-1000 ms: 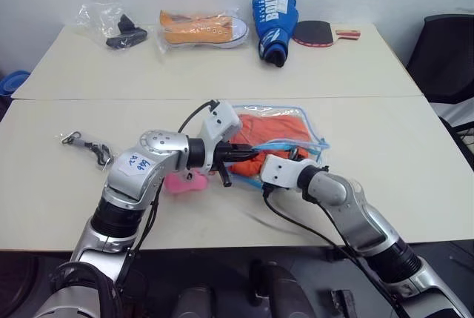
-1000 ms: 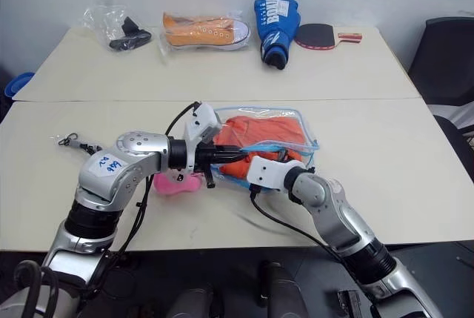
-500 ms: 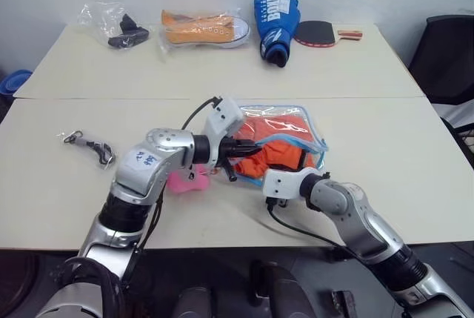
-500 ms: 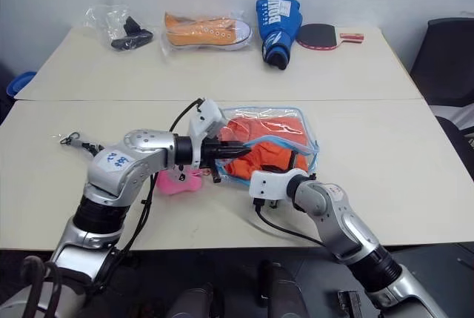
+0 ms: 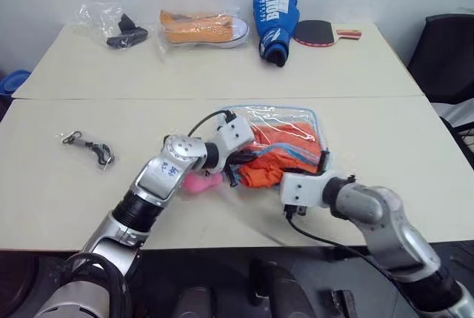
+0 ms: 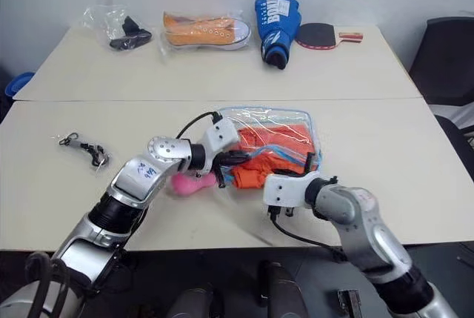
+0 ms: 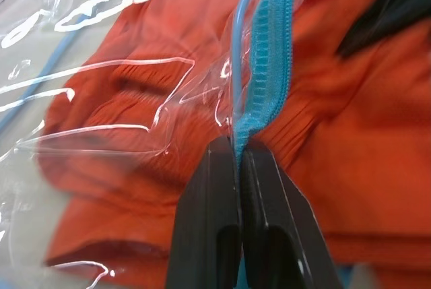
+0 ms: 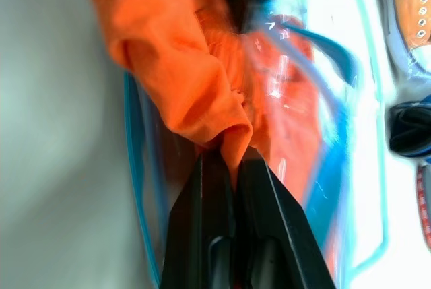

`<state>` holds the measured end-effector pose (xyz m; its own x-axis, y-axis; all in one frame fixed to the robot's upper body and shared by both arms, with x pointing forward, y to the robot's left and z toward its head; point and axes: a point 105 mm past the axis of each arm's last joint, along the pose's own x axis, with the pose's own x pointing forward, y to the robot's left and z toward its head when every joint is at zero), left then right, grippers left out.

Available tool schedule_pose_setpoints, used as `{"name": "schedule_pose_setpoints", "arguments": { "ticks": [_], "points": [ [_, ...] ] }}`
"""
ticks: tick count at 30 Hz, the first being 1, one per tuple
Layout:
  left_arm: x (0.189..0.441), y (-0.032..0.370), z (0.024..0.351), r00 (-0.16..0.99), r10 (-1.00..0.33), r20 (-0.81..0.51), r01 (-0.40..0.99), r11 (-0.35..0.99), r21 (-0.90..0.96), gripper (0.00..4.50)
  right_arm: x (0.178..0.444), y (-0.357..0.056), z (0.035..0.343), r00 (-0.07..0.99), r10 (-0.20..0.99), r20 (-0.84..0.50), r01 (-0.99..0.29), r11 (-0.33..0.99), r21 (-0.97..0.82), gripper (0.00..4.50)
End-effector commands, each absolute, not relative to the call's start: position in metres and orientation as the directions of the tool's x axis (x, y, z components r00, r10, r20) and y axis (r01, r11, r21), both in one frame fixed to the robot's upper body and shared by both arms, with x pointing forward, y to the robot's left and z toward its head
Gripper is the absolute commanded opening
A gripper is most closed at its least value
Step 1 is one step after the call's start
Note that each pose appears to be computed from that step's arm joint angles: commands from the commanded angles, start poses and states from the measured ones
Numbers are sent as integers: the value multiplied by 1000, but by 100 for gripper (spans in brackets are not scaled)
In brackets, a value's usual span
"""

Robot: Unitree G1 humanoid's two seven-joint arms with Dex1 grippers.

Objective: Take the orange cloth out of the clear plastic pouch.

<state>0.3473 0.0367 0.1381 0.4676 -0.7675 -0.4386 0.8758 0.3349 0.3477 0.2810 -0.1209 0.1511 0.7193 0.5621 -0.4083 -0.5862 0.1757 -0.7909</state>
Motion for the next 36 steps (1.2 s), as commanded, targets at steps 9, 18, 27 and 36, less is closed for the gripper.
{"name": "schedule_pose_setpoints", "arguments": {
  "ticks": [9, 18, 27, 36],
  "points": [
    [359, 45, 123, 516, -719, -466, 837, 309, 451, 0, 254, -151, 229, 712, 578, -399, -618, 247, -746, 4],
    [356, 41, 122, 496, -741, -453, 848, 300, 438, 0, 270, -193, 296, 809, 479, -341, -504, 266, -822, 4],
    [355, 40, 120, 486, -747, -453, 852, 292, 434, 0, 303, -247, 365, 942, 315, -115, -212, 294, -932, 4],
    [343, 38, 126, 436, -775, -458, 868, 228, 441, 0, 307, -300, 279, 970, 119, -214, -242, 330, -913, 4]
  ]
}}
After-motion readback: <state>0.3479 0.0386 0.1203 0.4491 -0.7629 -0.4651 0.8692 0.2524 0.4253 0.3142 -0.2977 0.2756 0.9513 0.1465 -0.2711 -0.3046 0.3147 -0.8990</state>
